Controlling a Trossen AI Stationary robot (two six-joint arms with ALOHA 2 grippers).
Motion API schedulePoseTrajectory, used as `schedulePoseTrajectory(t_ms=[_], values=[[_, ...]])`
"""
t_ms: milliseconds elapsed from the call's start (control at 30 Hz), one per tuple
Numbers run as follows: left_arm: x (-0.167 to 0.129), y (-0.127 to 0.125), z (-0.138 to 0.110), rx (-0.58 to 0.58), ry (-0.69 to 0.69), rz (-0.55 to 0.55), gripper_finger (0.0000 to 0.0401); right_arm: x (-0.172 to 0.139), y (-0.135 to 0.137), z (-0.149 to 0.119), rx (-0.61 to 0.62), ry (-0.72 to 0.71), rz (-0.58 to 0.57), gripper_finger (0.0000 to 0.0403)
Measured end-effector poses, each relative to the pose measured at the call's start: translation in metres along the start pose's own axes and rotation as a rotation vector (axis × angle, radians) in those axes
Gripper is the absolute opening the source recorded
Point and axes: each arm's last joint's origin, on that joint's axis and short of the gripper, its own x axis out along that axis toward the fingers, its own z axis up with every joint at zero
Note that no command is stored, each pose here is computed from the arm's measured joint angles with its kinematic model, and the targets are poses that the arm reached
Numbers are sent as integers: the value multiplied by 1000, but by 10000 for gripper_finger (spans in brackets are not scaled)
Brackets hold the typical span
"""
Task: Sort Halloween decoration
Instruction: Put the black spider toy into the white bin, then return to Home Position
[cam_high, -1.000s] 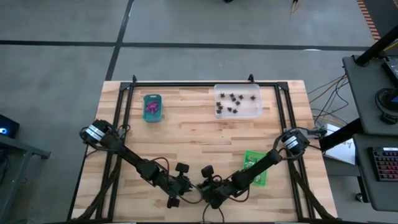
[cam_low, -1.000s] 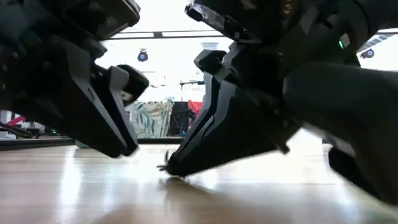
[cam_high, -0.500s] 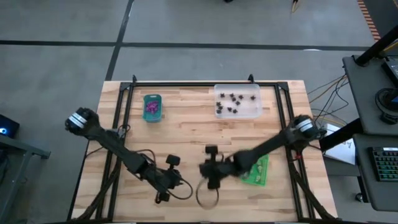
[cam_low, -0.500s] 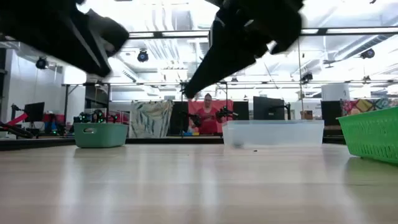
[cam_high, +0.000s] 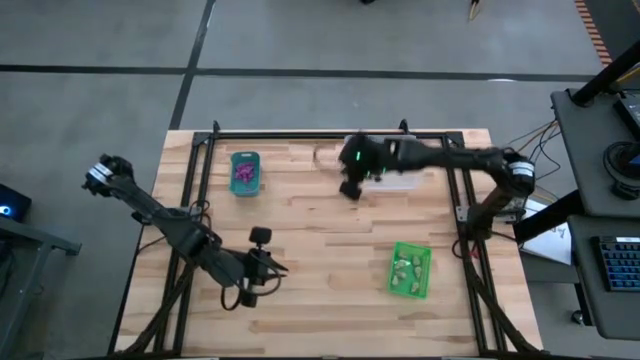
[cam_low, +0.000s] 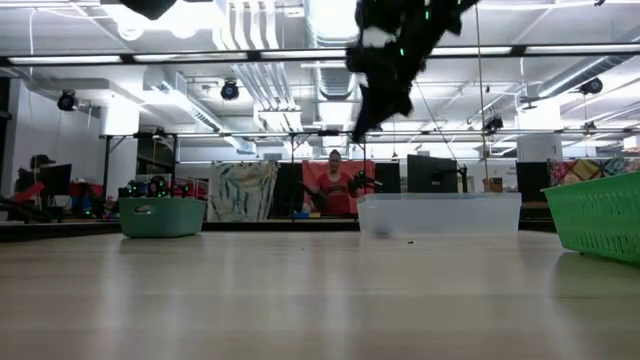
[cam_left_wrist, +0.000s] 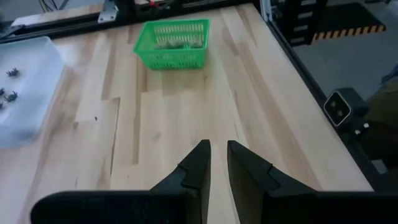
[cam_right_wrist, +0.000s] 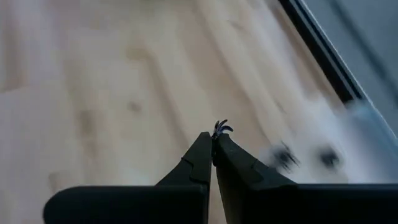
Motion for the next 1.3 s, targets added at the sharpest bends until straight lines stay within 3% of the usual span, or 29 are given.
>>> schedulePoseTrajectory(t_ms=[133, 233, 533, 667, 833, 1100, 1300], values=[[-3, 1, 1, -1, -9, 0, 37, 6, -65, -13, 197, 128, -8, 8], [-2, 1, 0, 4, 1, 2, 37, 10, -100, -29, 288, 246, -55, 8], [8, -2, -7, 34, 51, 12, 37, 22, -160, -66, 523, 458, -174, 9], [11, -3, -8, 39, 61, 14, 37, 32, -174, -76, 606, 500, -270, 9], [12, -4, -10, 45, 74, 16, 37, 39, -179, -81, 577, 540, -405, 28], [12, -3, -14, 85, 115, 24, 37, 41, -179, -82, 563, 544, -404, 106], [7, 2, -24, 125, 134, 26, 37, 21, -166, -69, 501, 469, -391, 114]])
